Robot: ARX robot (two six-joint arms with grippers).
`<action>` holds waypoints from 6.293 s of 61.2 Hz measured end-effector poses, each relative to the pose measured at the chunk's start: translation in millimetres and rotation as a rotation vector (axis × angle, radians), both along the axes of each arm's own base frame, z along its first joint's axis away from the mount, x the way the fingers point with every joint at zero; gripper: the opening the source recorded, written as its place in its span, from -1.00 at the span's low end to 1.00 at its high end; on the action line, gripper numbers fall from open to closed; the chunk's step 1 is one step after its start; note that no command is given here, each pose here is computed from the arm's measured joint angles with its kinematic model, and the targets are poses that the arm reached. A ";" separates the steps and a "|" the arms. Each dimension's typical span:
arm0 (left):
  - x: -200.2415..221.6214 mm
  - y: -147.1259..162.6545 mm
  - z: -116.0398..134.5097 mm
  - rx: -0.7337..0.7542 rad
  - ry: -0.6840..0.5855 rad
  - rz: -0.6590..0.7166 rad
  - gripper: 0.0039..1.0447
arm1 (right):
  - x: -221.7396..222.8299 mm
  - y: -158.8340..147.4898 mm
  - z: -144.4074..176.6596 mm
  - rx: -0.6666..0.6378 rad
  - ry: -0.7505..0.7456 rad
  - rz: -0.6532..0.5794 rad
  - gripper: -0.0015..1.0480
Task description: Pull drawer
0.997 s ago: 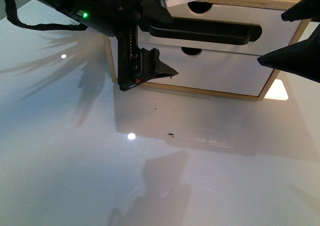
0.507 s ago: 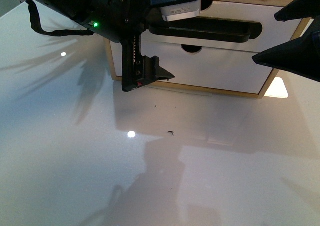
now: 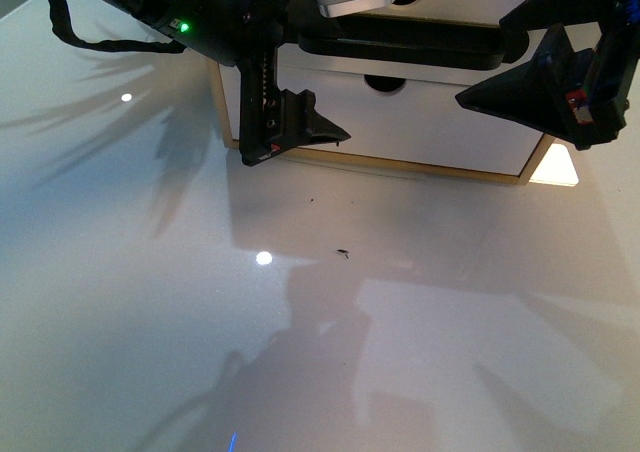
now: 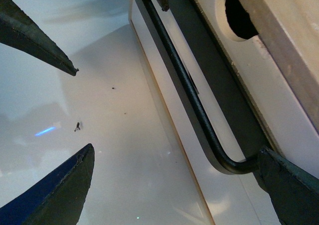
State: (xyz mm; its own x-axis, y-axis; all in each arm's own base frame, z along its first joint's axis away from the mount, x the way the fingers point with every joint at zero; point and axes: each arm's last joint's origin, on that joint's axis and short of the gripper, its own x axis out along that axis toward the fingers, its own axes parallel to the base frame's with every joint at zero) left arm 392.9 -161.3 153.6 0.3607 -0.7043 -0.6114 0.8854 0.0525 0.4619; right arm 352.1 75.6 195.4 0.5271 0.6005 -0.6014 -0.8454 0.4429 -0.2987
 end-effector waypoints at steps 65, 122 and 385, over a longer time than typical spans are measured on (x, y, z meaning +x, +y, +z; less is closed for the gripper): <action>-5.3 -5.0 -2.5 0.092 -0.006 -0.083 0.87 | 11.6 22.3 -18.9 -0.053 0.094 0.127 0.83; -71.6 18.5 1.0 0.116 0.035 -0.166 0.87 | -57.9 34.6 -17.5 -0.077 0.133 0.212 0.83; -295.6 161.5 13.9 -0.906 -0.254 1.225 0.87 | -255.9 -75.9 -22.5 0.636 -0.464 -0.932 0.83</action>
State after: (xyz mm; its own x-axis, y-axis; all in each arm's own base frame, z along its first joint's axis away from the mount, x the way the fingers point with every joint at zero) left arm 97.3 0.2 167.5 1.0000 0.0023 0.0078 -0.0023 1.0000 0.0025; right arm 96.2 -0.3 172.9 0.9998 -0.0034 0.0219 0.0034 1.0000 0.0029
